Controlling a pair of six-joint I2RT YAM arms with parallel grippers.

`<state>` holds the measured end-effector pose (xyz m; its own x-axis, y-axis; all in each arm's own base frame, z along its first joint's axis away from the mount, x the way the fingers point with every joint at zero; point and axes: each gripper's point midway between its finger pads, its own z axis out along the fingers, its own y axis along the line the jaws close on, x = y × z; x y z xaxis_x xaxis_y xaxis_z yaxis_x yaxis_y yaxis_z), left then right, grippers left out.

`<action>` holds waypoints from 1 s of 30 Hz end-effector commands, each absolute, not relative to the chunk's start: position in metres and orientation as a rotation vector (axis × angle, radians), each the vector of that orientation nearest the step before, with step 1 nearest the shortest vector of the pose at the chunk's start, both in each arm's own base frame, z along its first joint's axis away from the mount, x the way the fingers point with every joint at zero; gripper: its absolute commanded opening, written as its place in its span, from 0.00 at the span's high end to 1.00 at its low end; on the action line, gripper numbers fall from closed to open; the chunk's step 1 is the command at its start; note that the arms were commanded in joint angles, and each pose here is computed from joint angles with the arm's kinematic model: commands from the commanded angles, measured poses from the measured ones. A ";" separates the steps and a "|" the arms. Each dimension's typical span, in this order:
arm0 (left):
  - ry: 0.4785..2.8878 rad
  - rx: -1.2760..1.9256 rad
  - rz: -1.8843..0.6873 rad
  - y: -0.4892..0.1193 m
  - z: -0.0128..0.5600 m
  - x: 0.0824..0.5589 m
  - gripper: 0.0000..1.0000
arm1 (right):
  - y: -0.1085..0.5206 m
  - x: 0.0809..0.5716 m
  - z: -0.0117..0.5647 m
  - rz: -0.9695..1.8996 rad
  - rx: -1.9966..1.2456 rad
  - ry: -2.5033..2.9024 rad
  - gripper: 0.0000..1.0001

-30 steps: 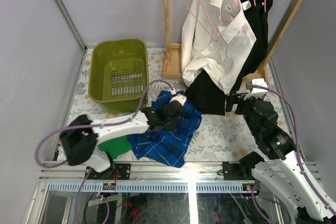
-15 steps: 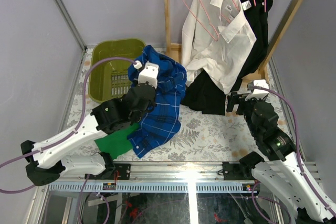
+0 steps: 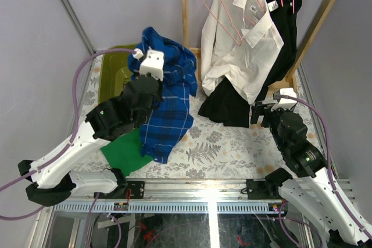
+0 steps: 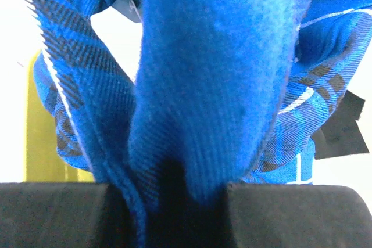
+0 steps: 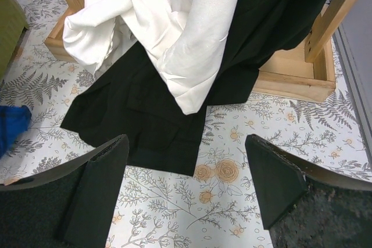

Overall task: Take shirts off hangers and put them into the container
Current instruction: Place the shirt in the bin.

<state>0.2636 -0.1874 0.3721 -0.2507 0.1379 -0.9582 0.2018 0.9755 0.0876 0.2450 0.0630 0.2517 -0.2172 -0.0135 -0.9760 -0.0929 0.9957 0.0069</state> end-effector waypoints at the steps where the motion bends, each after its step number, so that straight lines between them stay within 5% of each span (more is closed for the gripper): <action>1: 1.734 0.114 0.072 -0.147 0.417 0.292 1.00 | 0.062 0.248 0.263 0.074 -0.046 1.751 0.11; 18: 1.443 -0.374 0.315 0.002 0.559 0.409 1.00 | 0.066 0.248 0.262 0.093 -0.064 1.767 0.11; 30: 1.618 -0.463 0.507 0.041 0.459 0.495 1.00 | 0.071 0.251 0.251 0.084 -0.101 1.804 0.10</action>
<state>0.4689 0.0223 0.4783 -0.0927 0.0062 -0.9957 -0.5016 0.8635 0.0521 0.2474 0.0664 0.2448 -0.2441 -0.0254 -0.9694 -0.1021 0.9948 -0.0004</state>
